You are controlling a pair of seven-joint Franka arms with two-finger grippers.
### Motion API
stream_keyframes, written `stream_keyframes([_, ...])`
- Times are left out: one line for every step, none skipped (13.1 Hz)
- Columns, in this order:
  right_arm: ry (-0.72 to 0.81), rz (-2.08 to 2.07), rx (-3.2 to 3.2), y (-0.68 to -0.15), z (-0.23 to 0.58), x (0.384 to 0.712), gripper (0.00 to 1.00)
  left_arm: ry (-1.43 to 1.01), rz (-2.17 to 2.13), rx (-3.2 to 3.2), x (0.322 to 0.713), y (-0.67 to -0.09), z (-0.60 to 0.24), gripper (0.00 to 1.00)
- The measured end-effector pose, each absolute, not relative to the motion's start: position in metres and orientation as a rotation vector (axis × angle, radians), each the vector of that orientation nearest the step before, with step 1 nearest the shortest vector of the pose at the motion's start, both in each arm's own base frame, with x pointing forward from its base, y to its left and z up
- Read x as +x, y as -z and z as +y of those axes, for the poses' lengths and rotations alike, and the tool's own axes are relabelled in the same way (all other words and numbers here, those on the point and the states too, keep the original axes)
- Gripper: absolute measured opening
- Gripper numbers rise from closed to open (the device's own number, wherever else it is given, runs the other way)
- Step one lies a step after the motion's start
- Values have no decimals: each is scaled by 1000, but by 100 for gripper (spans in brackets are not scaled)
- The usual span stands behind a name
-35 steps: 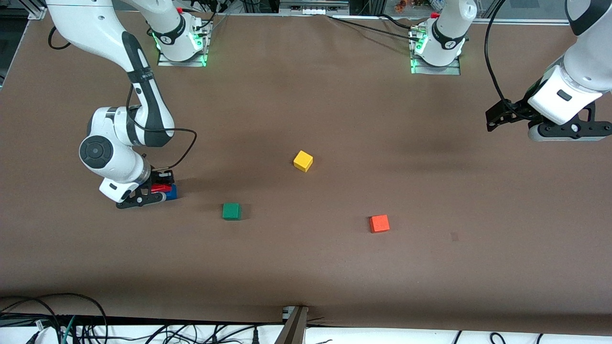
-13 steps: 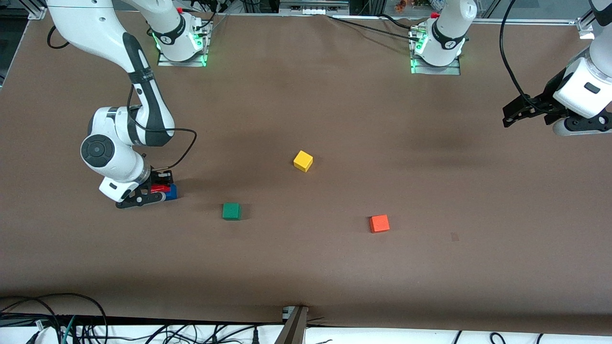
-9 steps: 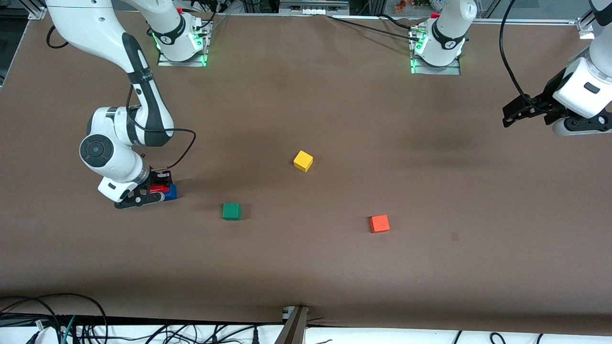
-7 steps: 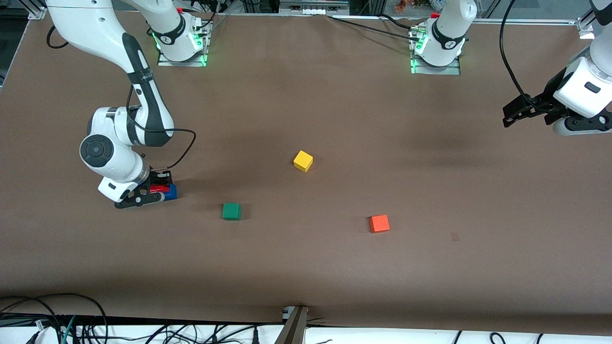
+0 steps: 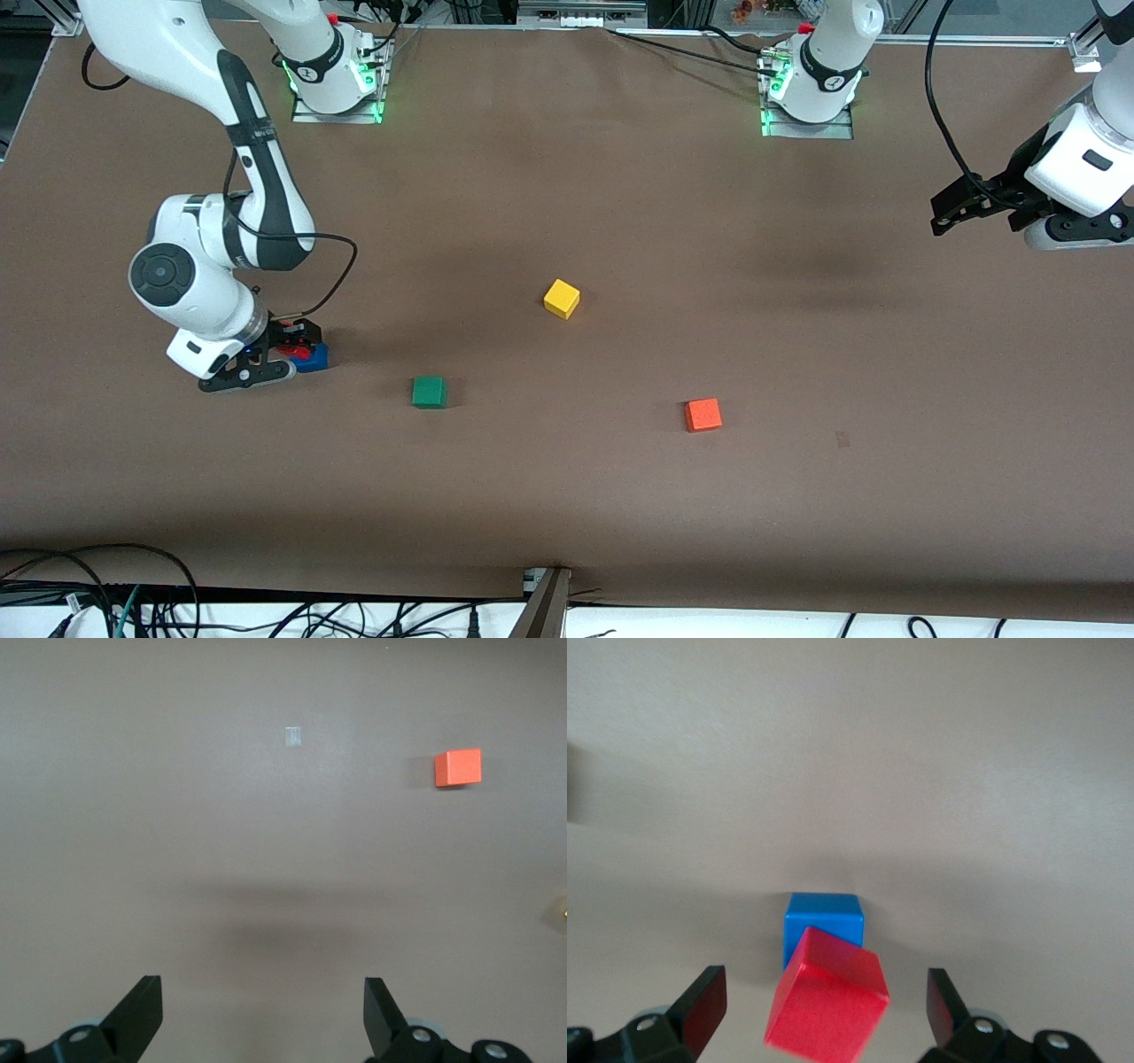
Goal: Pass red block to right arm, stack on blue
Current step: 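Open the right gripper and draw it back from the stack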
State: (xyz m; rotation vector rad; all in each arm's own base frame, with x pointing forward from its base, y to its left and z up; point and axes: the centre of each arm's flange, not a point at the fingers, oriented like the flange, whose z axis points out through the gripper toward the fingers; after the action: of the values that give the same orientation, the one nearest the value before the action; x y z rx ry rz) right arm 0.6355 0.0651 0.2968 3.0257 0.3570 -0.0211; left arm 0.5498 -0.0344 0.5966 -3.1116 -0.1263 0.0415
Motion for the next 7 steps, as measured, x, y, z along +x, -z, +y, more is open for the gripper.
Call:
stream_keyframes([51,353,3031,-316,66,639,100,-41,-126,-3112,550,-597,-34,100])
stream_keyframes([83,347,3033,-336,66,642,100,-41,-126,-3112,550,-597,-35,100])
stream_keyframes([116,335,3034,-360,63,646,100,-41,-126,-3112,550,-597,-35,100])
stream_keyframes([144,317,3033,-383,58,649,100,-41,-126,-3112,550,-597,-35,100])
stream_keyframes([166,296,3031,-406,52,652,100,-42,-126,-3112,550,-597,-35,100])
stream_keyframes([182,274,3029,-429,45,654,100,-42,-126,-3112,550,-597,-35,100])
stream_keyframes([198,256,3027,-449,41,655,100,-42,-126,-3112,550,-597,-35,100])
